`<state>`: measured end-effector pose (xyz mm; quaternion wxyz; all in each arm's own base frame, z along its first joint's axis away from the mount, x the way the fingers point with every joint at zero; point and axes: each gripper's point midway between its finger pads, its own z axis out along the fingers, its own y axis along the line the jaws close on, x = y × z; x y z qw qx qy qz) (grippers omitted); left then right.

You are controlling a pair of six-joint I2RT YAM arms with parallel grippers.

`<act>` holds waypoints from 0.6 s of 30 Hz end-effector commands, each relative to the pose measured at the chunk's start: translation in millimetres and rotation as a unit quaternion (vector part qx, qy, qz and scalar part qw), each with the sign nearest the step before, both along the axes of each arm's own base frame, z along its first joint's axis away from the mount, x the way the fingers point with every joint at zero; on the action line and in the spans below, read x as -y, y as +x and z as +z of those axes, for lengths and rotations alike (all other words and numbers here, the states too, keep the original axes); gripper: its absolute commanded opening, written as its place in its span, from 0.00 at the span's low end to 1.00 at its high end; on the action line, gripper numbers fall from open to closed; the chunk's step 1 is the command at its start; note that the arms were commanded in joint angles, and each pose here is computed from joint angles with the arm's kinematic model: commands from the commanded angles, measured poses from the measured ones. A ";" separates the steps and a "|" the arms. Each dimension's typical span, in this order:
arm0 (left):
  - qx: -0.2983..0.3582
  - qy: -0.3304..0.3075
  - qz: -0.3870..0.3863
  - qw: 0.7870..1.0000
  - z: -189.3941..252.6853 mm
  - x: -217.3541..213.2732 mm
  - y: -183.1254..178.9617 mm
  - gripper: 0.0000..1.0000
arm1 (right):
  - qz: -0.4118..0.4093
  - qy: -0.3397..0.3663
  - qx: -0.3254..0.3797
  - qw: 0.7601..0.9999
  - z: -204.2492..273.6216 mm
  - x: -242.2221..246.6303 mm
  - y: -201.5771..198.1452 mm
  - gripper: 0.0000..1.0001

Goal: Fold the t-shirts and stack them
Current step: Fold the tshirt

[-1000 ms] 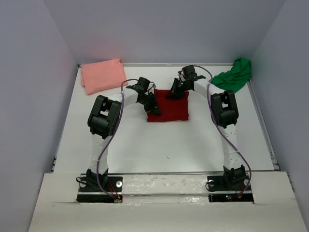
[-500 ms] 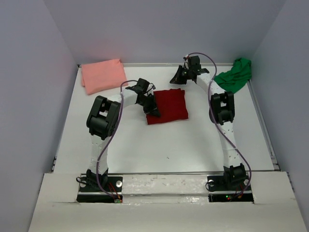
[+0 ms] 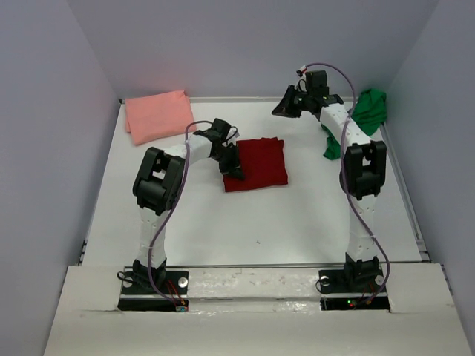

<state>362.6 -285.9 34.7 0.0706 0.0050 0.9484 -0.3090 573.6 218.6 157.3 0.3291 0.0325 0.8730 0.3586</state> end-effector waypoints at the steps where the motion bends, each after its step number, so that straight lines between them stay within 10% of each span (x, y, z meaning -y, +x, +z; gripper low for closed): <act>1: 0.057 0.032 0.000 0.998 39.7 -9.8 12.2 0.00 | 0.021 0.009 0.052 0.998 66.8 -1.0 -30.3 0.22; 4: 0.132 0.039 0.034 0.990 84.7 -20.2 31.8 0.28 | 0.024 0.000 0.043 0.999 73.7 5.1 -54.9 0.36; 11: 0.261 0.034 0.100 0.959 188.6 -48.6 55.4 0.51 | 0.040 -0.019 0.002 0.999 62.7 15.8 -107.0 0.43; 18: 0.213 0.077 0.127 0.966 145.0 -78.2 37.0 0.73 | 0.047 -0.031 -0.017 0.998 55.8 25.3 -147.6 0.54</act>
